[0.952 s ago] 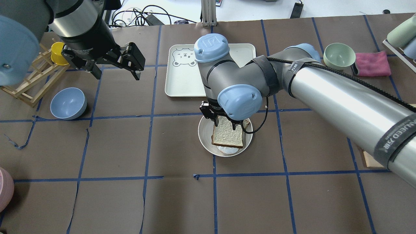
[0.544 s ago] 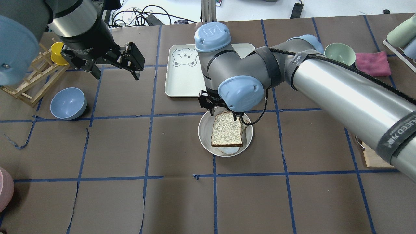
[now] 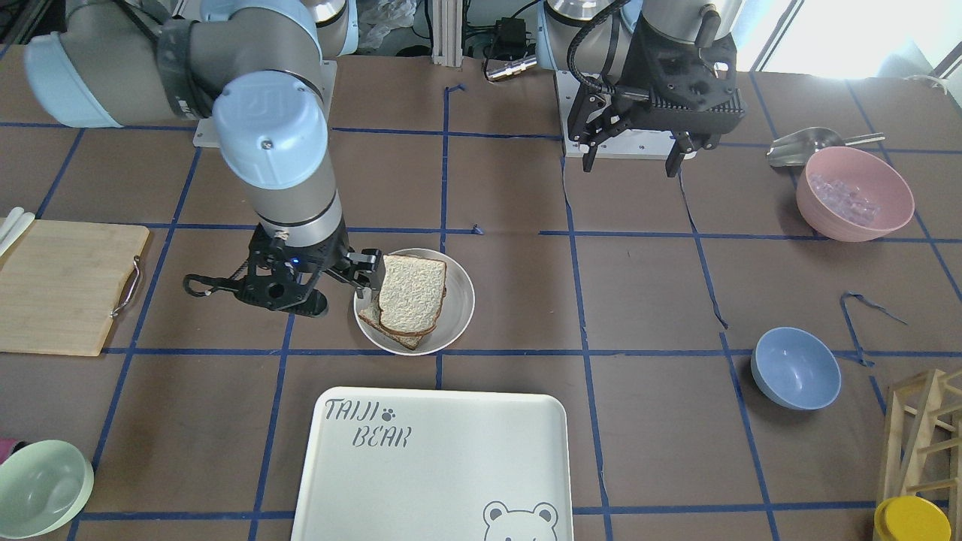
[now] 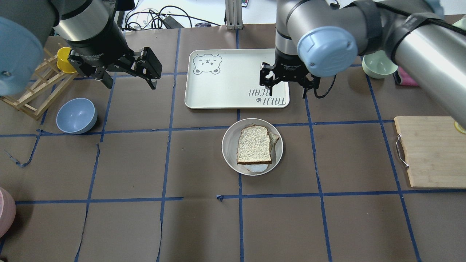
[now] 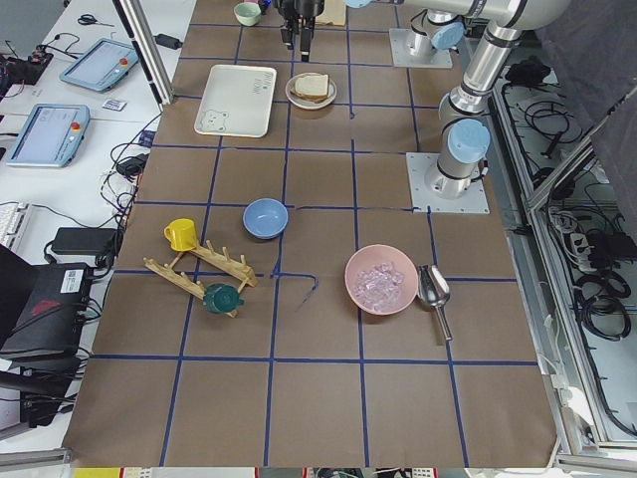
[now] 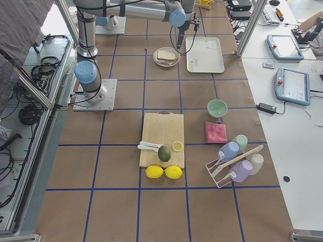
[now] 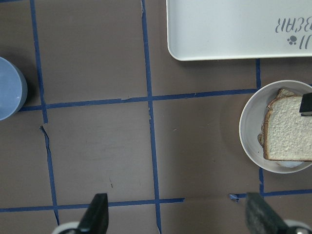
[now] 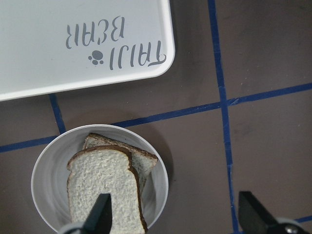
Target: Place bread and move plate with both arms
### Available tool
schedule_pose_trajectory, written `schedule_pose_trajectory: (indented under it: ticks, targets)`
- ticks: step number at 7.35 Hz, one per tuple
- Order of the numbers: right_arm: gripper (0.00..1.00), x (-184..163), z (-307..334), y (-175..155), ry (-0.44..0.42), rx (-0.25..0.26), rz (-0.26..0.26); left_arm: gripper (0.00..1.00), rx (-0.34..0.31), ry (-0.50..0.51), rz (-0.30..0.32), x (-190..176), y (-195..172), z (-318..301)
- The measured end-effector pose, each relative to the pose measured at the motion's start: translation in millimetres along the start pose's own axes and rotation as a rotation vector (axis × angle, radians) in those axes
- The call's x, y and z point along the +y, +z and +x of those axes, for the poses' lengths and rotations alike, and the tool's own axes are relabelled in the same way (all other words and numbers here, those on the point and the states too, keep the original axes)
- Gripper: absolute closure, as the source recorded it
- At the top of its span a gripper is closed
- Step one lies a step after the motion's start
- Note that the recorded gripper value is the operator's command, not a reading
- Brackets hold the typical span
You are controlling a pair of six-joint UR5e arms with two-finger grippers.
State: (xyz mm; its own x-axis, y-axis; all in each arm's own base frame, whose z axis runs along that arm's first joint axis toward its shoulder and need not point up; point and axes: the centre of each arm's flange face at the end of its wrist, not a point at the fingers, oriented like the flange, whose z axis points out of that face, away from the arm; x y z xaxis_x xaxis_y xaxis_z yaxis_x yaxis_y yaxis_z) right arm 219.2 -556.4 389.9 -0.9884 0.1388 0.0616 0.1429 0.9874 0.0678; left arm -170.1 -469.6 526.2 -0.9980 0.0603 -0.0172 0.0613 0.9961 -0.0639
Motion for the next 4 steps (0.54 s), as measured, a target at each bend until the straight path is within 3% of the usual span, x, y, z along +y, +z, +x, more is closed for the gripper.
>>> schedule_pose_trajectory:
  ticks: [1,4]
  targets:
    - [0.0,5,30,-26,-0.062,-0.005,0.008,0.0,0.001,-0.001,-0.001,0,0,0]
    - [0.0,44,75,-93,-0.23,-0.015,0.083,0.0,0.001,-0.001,-0.002,0,1,0]
